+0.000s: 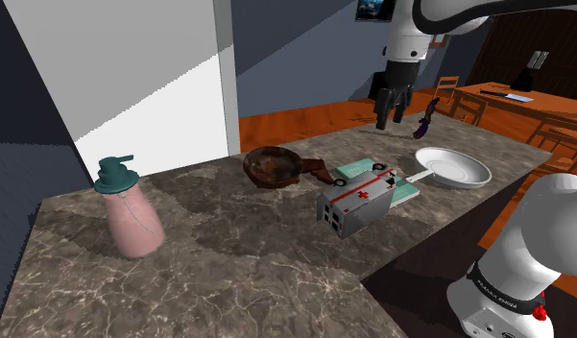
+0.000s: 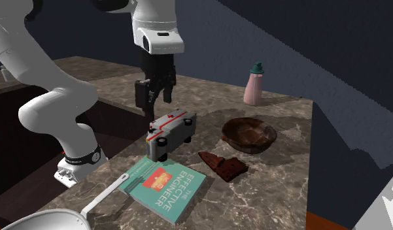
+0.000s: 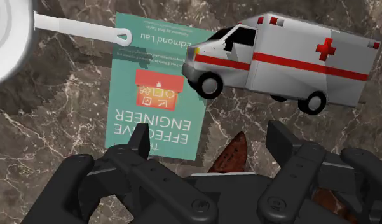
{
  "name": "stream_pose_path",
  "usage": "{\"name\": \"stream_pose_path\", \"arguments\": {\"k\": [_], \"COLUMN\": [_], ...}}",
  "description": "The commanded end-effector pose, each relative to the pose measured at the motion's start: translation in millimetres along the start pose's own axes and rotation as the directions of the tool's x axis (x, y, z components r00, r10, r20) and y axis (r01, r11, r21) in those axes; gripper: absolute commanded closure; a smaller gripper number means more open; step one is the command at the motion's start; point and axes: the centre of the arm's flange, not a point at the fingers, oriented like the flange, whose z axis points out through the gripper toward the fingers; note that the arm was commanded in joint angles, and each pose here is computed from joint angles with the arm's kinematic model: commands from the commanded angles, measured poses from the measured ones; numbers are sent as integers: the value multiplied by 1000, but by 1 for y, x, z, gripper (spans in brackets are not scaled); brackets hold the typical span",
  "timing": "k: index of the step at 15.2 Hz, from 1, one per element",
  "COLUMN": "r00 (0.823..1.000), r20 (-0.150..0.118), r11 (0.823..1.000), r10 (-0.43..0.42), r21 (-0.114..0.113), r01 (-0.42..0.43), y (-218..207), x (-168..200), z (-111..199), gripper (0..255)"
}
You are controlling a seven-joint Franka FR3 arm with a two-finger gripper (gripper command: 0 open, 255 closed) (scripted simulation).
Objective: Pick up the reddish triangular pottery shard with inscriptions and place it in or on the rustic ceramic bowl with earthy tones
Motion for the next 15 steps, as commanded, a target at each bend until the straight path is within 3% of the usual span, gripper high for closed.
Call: {"name": "stream_pose_path", "arguments": {"k": [1, 8, 15], "r00": [998, 968, 900], "r20": [9, 48, 94], "r11": [998, 966, 895], "r10": [-58, -247, -425], "r21": [-15, -64, -103], "r01": [58, 250, 434], "y": [-2, -21, -56], "x": [27, 119, 204], "z": [9, 35, 65], "gripper": [0, 0, 0]}}
